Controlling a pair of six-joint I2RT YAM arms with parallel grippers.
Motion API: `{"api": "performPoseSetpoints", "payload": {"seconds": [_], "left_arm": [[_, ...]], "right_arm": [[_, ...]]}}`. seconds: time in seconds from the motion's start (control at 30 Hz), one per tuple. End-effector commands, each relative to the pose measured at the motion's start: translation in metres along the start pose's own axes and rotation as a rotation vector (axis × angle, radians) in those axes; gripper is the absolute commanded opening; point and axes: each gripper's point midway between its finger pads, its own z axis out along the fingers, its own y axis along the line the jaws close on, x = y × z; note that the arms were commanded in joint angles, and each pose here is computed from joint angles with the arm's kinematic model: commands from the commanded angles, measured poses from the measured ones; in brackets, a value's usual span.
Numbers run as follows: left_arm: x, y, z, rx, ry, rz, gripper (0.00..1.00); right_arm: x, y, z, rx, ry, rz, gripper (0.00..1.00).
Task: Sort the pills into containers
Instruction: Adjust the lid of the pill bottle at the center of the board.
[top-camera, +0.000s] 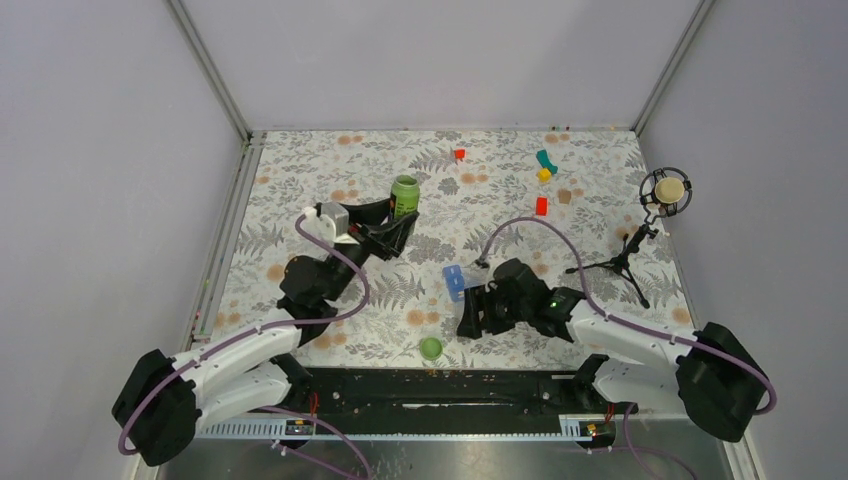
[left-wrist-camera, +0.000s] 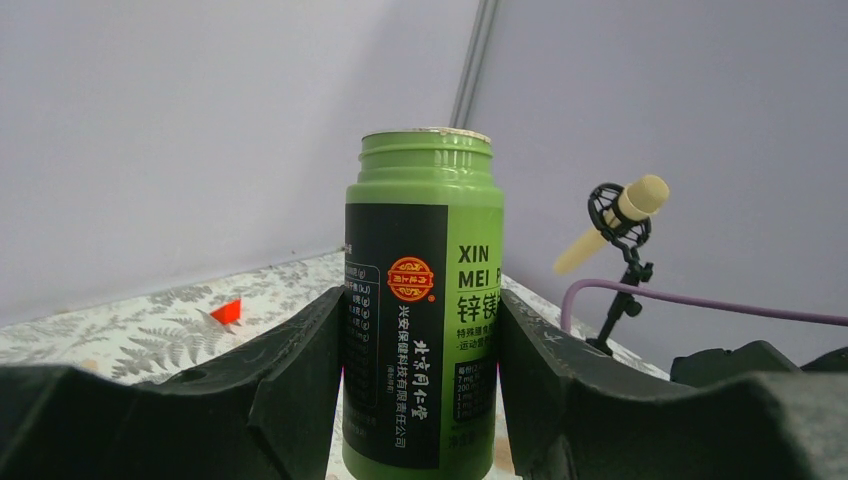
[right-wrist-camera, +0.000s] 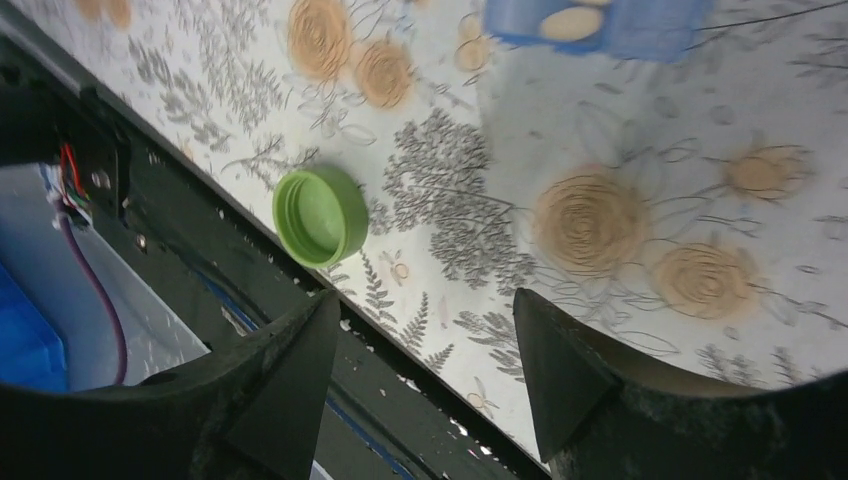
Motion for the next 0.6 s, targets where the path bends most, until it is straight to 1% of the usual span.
{"api": "performPoseSetpoints", "payload": {"seconds": [0.0,0.03,0.2,0.23,0.27,0.3,0.33,0.43,0.57], "left_arm": [[-0.025,-0.022,-0.003,0.120,-0.108,-0.046,0.00],[-0.023,-0.023,-0.007,0.124,-0.103,-0.043,0.00],[-0.023,-0.011,-0.028,0.074,-0.121,-0.015,0.00],[-0.026,-0.009,-0.033,0.060,-0.132,-0.011,0.00],[-0.030,-0.007,-0.037,0.047,-0.142,-0.005,0.00],[-0.032,-0.004,-0.040,0.030,-0.147,0.003,0.00],[-0.036,0.001,-0.042,0.005,-0.158,0.012,0.00],[-0.042,0.010,-0.049,-0.054,-0.172,0.024,0.00],[-0.051,0.017,-0.059,-0.098,-0.189,0.043,0.00]], "right_arm": [[-0.002,0.033,0.008,-0.053,-0.004,-0.159,0.70],[0.001,0.039,0.010,-0.063,-0.002,-0.193,0.68],[0.009,0.078,0.016,-0.123,0.007,-0.336,0.42],[0.009,0.086,0.017,-0.134,0.001,-0.358,0.39],[0.011,0.091,0.020,-0.133,0.004,-0.372,0.39],[0.013,0.094,0.023,-0.123,0.014,-0.383,0.42],[0.012,0.098,0.026,-0.110,0.019,-0.393,0.46],[0.019,0.098,0.041,-0.040,0.057,-0.435,0.55],[0.029,0.097,0.056,0.040,0.087,-0.479,0.56]]}}
